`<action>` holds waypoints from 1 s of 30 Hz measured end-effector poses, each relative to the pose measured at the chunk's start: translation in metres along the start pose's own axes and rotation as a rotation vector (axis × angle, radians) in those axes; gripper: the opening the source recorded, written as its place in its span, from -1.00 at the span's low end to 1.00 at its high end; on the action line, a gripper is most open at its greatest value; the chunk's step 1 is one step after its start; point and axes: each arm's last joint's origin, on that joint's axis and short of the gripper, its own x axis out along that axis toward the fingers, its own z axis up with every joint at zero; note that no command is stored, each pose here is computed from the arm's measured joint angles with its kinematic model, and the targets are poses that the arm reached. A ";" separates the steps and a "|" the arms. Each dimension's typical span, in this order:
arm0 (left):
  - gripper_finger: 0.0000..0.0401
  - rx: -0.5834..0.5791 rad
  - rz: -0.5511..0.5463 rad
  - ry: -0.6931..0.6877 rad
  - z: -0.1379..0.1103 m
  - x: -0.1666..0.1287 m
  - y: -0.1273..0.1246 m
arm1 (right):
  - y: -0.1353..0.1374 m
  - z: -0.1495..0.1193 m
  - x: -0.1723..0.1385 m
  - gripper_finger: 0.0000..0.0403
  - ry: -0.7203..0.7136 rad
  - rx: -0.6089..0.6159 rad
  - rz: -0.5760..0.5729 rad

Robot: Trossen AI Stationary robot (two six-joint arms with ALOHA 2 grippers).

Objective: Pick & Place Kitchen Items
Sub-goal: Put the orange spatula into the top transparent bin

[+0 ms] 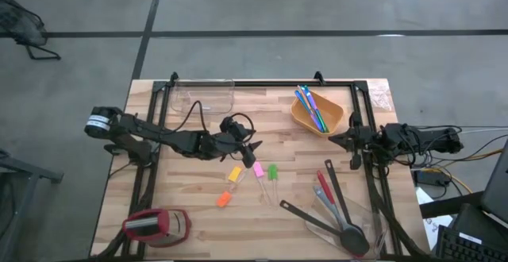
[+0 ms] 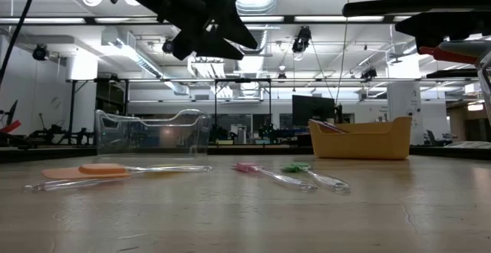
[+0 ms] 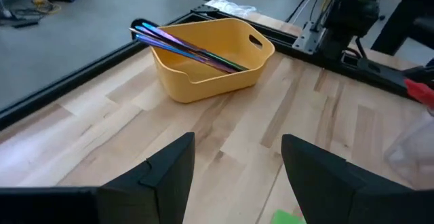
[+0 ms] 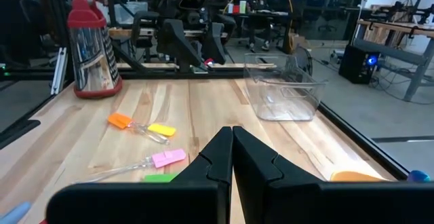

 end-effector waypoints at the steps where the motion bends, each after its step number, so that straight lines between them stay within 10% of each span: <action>1: 0.13 -0.011 -0.007 0.003 0.000 0.000 0.000 | 0.000 0.000 0.000 -0.96 0.000 0.000 0.000; 30: 0.13 -0.190 0.066 0.188 -0.023 0.003 0.010 | 0.000 0.000 0.000 -0.96 0.000 0.000 -0.001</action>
